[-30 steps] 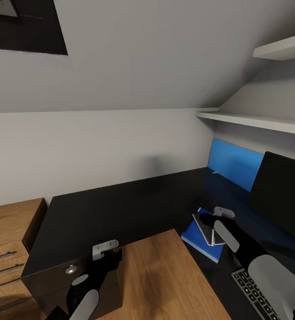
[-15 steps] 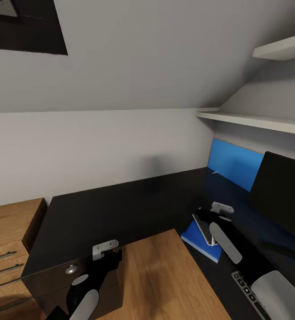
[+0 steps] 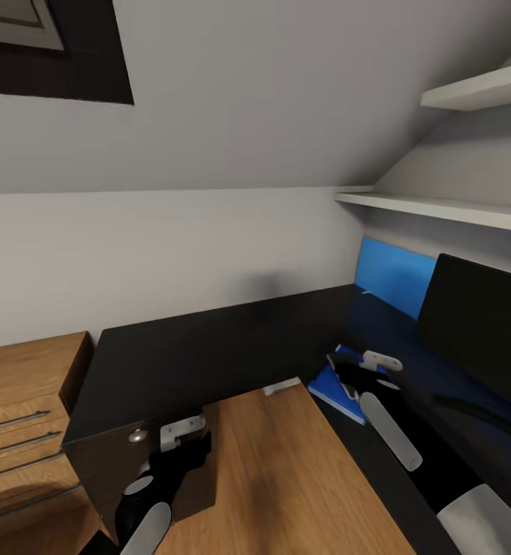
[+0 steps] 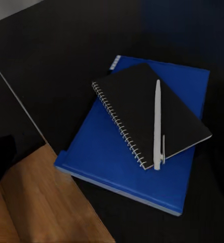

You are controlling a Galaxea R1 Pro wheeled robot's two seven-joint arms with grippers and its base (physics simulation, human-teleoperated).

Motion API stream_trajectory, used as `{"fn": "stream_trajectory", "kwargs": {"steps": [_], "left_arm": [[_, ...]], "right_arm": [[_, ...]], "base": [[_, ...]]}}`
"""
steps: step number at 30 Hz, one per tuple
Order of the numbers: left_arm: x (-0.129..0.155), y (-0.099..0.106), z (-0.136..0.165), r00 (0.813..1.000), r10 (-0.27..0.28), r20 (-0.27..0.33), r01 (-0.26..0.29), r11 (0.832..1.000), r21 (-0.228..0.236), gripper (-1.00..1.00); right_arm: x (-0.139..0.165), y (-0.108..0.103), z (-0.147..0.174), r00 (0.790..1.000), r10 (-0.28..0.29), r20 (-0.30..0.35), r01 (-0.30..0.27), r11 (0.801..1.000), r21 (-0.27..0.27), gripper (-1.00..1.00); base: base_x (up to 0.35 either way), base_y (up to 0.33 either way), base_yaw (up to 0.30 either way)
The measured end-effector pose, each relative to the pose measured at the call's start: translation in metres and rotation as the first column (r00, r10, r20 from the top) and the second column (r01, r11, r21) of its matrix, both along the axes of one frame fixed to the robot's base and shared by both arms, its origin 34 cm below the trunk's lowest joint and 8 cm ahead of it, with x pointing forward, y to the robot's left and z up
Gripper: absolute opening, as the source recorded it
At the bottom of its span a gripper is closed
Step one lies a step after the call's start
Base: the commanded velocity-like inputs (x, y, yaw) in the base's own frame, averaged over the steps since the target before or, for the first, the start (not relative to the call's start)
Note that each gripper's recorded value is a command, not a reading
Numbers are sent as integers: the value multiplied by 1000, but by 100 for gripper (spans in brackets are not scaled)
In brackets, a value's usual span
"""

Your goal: In the bedroom, organize the workspace by keeping the computer under the desk, ensuring the monitor is on the desk, placing the keyboard on the desk next to the monitor, placing the mouse on the desk next to the keyboard, moving the folder from the swivel chair onto the desk next to the mouse, stacking the notebook on top of the folder with the pen on top of the notebook, and positioning the swivel chair next to the desk.

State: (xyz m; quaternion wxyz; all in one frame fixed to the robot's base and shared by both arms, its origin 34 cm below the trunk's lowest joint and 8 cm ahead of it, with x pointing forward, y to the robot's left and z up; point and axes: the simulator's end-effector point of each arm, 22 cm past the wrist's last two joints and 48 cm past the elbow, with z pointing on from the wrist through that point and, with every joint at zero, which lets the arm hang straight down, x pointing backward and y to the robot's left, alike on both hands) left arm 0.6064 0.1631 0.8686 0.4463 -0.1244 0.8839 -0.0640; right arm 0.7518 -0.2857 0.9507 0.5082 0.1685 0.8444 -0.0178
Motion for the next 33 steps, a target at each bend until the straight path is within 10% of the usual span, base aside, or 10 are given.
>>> {"fn": "stream_trajectory", "kwargs": {"steps": [18,33], "left_arm": [[0,3,2,1000,4,5,-4,1000,6,100],[-5,15,-18,999,25,-43,-23,999,37,100]], "right_arm": [[-1,9,6,1000,7,14,-7,1000,13,100],[-21,72,-31,994,95,-53,-94,995,24,100]], "base": [[-335,-37,27],[-153,-95,121]]}}
